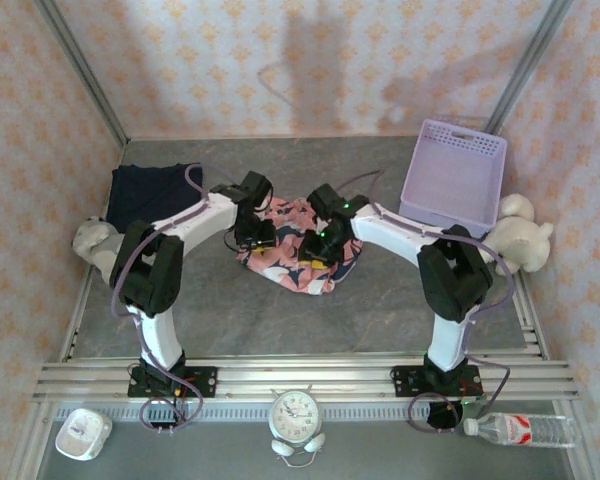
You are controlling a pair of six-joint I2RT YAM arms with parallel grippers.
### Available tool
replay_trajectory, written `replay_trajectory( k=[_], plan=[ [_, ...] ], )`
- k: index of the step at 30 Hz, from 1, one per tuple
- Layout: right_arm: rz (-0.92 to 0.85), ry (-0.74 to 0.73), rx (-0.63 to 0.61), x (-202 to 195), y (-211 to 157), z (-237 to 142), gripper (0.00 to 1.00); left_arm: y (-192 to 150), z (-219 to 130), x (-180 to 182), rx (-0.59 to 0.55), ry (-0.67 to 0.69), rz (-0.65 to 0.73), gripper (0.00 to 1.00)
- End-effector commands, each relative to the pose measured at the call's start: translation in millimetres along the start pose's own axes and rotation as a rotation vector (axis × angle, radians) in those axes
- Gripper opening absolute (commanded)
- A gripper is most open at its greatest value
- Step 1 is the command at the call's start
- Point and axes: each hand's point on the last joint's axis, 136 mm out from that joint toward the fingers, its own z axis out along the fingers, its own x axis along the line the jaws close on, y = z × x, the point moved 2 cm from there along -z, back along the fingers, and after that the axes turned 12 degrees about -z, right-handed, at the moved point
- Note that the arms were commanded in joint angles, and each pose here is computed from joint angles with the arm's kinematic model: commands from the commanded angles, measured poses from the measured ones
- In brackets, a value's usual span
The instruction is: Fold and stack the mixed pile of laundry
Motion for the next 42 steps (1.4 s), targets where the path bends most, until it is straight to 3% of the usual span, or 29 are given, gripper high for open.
replay_trajectory(
  k=[1,3,6,10,13,16,19,23,26,30,35,42],
  plan=[
    [0.085,-0.183,0.033,-43,-15,9,0.35,-5,15,42,0.019,0.179,-0.001,0.21],
    [0.133,-0.360,0.039,-77,-26,10,0.35,-2,19,64,0.011,0.238,-0.046,0.21],
    [0.157,-0.507,0.023,-105,-31,8,0.33,-4,32,86,0.057,0.294,-0.082,0.21],
    [0.157,-0.524,0.005,-104,-24,7,0.30,-7,23,73,0.072,0.221,-0.086,0.24],
    [0.139,-0.479,-0.032,-91,-13,0,0.30,0,-9,51,0.028,0.130,-0.087,0.51],
    [0.119,-0.430,-0.090,-77,-5,-15,0.32,10,-38,35,-0.019,0.077,-0.063,0.70],
    [0.094,-0.379,-0.124,-66,-2,-28,0.40,21,-55,29,-0.060,0.064,-0.032,0.97],
    [0.082,-0.308,-0.190,-56,2,-42,0.65,32,-48,43,-0.054,0.082,-0.042,1.00],
    [0.118,-0.269,-0.212,-62,3,-44,0.75,33,-31,54,-0.023,0.076,-0.062,1.00],
    [0.125,-0.094,-0.251,-51,15,-37,0.90,29,-14,56,0.012,0.048,-0.051,1.00],
    [0.098,-0.032,-0.253,-43,30,-20,0.92,27,0,55,0.028,0.012,-0.029,1.00],
    [0.124,-0.044,-0.184,-49,38,13,0.87,20,26,74,0.091,0.106,-0.025,1.00]
  ],
)
